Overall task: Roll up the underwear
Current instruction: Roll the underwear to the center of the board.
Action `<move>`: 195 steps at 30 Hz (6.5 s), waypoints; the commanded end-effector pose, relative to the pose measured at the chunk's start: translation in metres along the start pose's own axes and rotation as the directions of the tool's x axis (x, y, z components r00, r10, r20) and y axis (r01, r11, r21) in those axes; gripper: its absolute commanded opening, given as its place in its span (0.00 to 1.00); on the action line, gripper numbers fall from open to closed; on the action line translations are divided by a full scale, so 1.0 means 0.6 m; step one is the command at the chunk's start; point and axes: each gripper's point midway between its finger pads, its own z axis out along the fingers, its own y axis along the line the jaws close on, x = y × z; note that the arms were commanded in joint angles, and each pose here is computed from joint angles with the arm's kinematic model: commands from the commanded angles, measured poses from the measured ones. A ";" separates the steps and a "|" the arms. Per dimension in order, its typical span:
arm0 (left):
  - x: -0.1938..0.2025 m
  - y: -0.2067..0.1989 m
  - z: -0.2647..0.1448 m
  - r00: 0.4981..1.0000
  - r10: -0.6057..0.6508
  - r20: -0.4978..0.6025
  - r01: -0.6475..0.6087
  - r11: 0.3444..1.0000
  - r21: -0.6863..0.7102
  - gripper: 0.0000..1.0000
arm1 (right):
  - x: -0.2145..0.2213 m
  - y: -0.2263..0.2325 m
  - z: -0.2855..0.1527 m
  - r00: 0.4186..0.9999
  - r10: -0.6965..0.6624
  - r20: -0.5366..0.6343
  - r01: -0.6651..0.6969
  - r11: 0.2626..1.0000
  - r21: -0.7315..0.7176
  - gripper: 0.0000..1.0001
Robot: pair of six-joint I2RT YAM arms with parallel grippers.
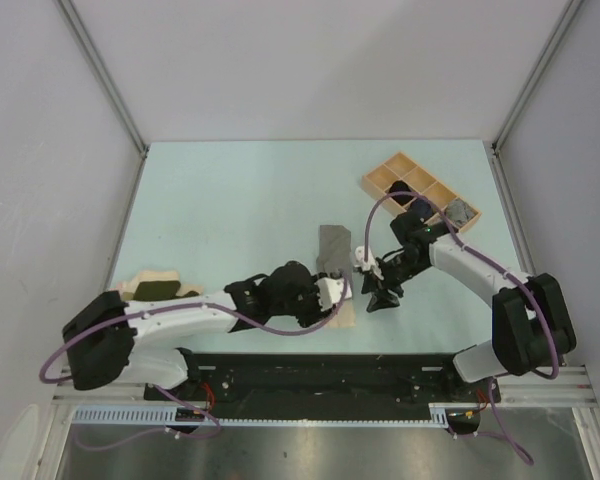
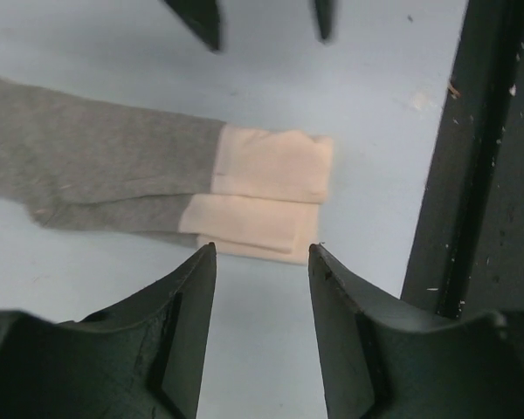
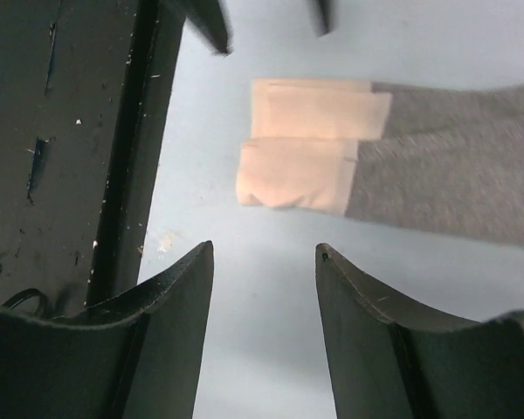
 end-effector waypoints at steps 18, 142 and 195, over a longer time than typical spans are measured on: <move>0.004 0.136 -0.178 0.733 -0.398 0.551 0.599 0.762 -0.247 0.78 | 0.037 0.000 0.156 0.866 -0.261 -0.427 0.299 0.954 0.024 0.57; 0.020 0.067 0.102 0.902 -0.358 0.241 0.382 0.922 -0.060 0.10 | 0.031 -0.080 0.109 0.817 0.538 -0.208 -0.575 0.737 -0.355 0.04; 0.060 0.053 0.124 0.743 -0.663 0.088 0.652 0.748 0.125 0.04 | 0.030 -0.078 0.098 0.874 -0.371 -0.315 0.385 0.923 -0.019 0.52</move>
